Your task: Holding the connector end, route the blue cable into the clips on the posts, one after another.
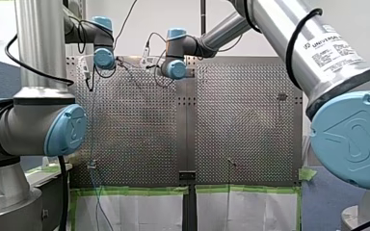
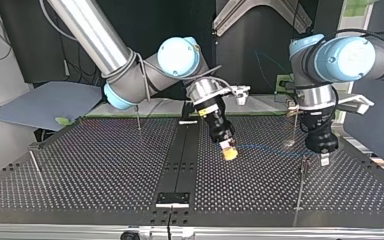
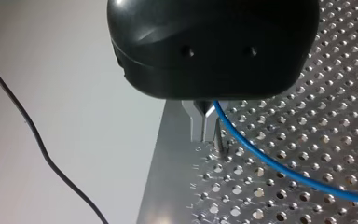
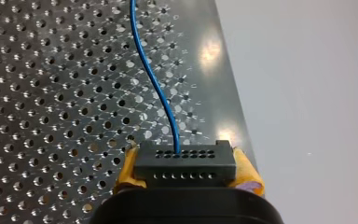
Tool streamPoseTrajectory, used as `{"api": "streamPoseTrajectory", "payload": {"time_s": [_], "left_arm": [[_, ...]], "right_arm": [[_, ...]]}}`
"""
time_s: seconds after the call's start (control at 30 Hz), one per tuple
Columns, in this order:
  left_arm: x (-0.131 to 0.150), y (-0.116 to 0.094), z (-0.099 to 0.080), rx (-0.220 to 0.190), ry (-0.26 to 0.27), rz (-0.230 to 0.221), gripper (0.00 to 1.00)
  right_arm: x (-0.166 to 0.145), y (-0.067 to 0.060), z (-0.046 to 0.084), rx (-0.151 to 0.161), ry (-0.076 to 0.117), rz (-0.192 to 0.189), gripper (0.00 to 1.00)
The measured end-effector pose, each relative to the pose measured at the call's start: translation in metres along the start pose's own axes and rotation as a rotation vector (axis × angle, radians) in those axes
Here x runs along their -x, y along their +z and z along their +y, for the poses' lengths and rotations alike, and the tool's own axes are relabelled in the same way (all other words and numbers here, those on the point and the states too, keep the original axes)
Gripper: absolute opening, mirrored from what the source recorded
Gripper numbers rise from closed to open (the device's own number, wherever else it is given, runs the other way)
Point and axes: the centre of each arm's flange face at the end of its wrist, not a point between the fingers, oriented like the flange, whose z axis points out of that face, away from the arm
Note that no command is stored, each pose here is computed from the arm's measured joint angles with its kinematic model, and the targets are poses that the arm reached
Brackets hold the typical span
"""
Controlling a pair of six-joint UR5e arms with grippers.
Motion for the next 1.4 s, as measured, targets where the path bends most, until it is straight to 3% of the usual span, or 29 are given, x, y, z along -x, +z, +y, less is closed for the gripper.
{"api": "streamPoseTrajectory", "payload": {"time_s": [0.4,1.1,1.4], "left_arm": [[-0.009,0.015,0.003,-0.021,0.009,0.029,0.0],[0.006,0.033,0.009,-0.034,-0.003,0.0,0.0],[-0.007,0.045,0.016,-0.041,-0.009,0.03,0.0]], "right_arm": [[-0.004,0.005,0.003,0.003,-0.001,0.008,0.0],[-0.003,0.008,0.011,0.011,-0.004,0.015,0.0],[-0.007,0.012,0.014,0.005,-0.005,0.025,0.0]]}}
